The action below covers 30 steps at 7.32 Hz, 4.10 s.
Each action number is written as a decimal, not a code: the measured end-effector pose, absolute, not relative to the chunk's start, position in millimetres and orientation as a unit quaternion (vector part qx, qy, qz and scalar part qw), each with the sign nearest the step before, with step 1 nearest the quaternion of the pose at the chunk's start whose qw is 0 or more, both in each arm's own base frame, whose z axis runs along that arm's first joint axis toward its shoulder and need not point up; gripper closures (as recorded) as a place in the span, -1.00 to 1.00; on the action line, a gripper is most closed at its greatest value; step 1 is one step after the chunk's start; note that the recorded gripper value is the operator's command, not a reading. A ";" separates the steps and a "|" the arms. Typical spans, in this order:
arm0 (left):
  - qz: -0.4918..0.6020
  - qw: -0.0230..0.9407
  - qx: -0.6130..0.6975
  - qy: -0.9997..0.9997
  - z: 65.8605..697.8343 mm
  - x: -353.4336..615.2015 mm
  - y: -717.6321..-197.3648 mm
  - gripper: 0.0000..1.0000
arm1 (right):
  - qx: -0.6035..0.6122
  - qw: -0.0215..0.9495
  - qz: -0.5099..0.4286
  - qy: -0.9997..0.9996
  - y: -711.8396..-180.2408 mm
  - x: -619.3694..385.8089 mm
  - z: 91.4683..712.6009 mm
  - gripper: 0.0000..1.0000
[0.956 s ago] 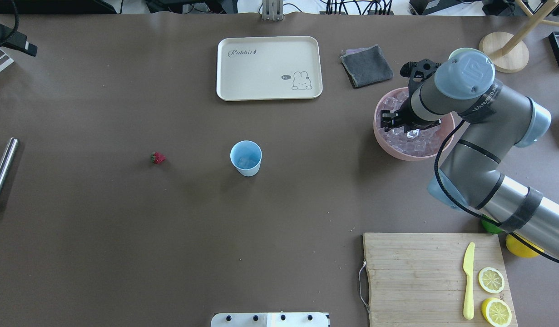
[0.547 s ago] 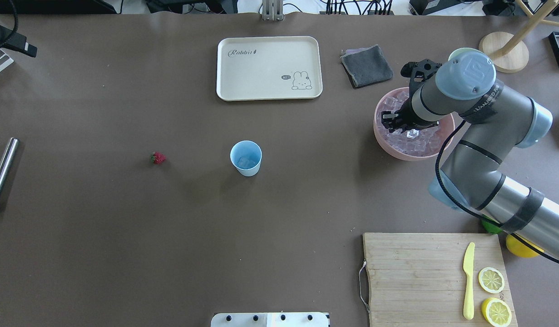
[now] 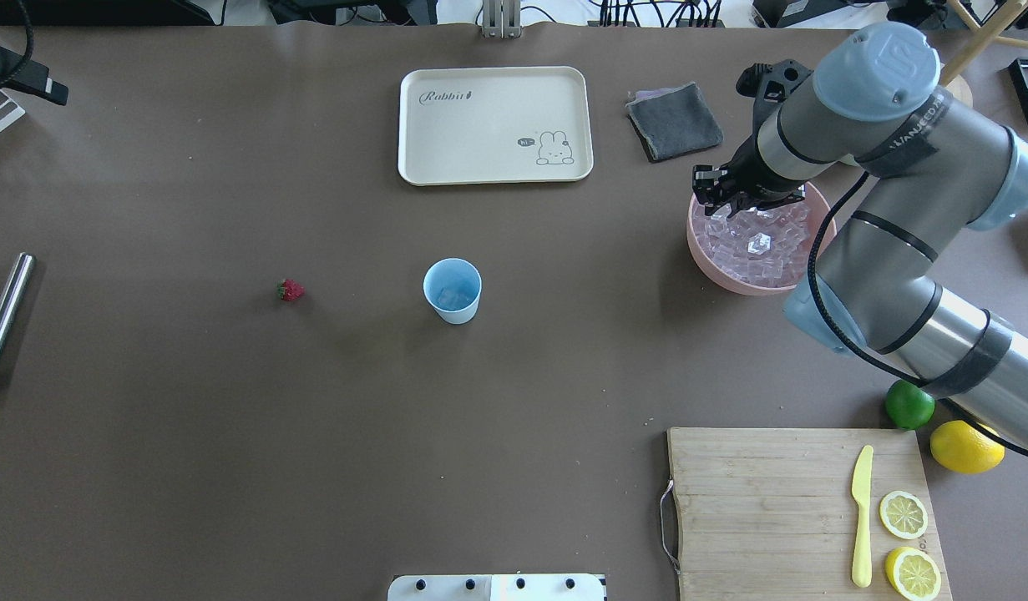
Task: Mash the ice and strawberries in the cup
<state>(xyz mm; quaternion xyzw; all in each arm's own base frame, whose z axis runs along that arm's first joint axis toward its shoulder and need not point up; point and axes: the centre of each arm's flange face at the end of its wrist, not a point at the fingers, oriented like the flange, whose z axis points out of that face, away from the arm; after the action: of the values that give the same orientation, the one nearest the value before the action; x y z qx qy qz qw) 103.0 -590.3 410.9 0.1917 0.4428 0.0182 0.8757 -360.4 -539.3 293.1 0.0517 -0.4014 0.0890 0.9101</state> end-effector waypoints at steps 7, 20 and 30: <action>0.038 0.863 0.187 0.468 402.8 151.6 -573.4 -0.96 | 0.041 0.885 0.196 -0.421 -473.2 -562.4 50.5 0.99; 0.048 0.856 0.182 0.482 379.5 178.4 -561.2 -0.96 | 0.062 0.885 0.187 -0.422 -430.2 -608.1 108.6 -0.98; 0.027 0.888 0.144 0.437 393.3 417.2 -471.3 -0.86 | 0.113 0.906 -0.034 -0.406 -491.5 -117.1 528.1 -0.98</action>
<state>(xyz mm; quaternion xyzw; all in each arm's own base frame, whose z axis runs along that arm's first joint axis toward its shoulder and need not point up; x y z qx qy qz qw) 417.2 -471.3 393.3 0.1440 0.4366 0.0273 0.8876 -117.1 -491.5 528.1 0.1125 -0.4057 -0.0339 0.9064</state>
